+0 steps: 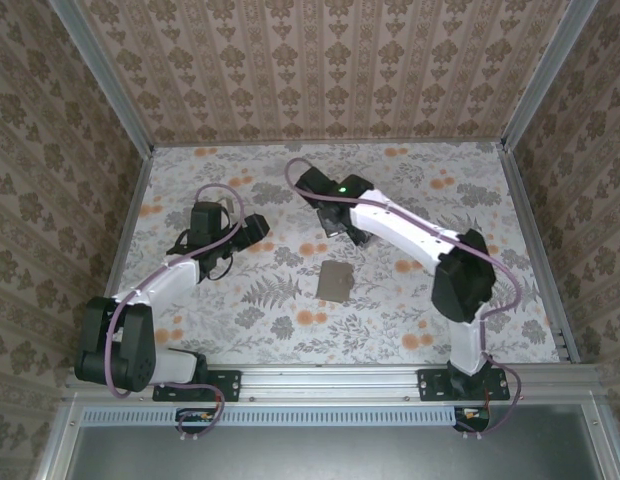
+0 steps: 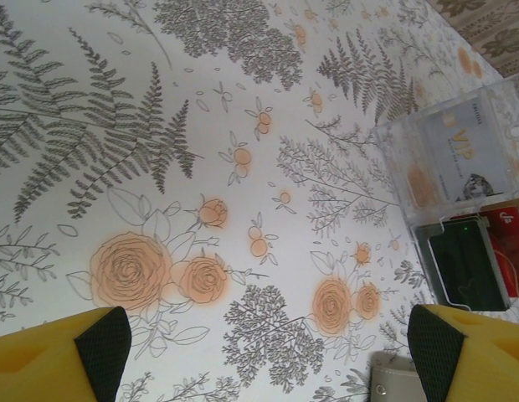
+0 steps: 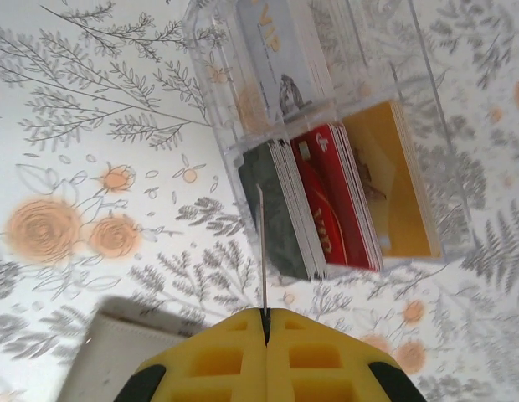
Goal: Put the credit cards into the card holder
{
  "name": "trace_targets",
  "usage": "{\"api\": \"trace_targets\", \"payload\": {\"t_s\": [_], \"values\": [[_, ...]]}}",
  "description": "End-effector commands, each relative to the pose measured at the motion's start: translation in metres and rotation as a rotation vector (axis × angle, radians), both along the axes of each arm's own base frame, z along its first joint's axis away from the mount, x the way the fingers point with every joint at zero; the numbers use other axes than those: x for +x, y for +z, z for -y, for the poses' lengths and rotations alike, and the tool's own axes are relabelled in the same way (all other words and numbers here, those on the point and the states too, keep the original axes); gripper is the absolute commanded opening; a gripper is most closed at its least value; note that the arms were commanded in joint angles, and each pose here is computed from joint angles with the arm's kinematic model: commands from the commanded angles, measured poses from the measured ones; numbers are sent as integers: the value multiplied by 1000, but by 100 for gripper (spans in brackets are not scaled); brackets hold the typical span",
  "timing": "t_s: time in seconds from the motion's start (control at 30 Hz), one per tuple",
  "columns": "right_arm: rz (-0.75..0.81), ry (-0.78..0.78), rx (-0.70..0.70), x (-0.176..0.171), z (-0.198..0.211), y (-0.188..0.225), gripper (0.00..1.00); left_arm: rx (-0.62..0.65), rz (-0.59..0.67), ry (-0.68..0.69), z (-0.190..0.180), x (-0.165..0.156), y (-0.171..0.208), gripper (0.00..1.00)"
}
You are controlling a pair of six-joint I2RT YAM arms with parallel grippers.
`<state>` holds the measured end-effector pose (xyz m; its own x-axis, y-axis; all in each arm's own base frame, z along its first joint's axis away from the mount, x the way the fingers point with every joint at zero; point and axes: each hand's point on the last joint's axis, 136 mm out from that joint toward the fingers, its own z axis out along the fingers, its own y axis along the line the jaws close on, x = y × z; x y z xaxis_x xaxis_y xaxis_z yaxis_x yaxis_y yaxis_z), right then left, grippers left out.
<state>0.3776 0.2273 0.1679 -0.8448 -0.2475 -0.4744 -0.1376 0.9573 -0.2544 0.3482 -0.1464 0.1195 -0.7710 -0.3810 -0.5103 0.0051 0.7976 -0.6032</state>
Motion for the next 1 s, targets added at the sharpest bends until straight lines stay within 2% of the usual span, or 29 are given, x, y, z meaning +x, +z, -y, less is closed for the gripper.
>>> {"api": "trace_targets", "payload": {"t_s": [0.0,0.07,0.13,0.33,0.63,0.97], "values": [[-58,-74,285,-14,-6,0,0,-25,10,-35,11,-1,14,89],[-84,-108,410,-21,-5,-4,0,-35,2,-48,17,-3,13,89],[-97,-135,474,-28,0,-8,0,-39,-1,-60,22,-3,13,89],[-132,-171,476,-48,19,-27,0,-50,-11,-107,39,-6,13,89],[-150,-229,654,-66,0,-34,0,-61,-61,-192,72,-16,0,87],[-134,-259,592,-77,-17,-57,0,-56,-103,-242,95,-25,-15,86]]}}
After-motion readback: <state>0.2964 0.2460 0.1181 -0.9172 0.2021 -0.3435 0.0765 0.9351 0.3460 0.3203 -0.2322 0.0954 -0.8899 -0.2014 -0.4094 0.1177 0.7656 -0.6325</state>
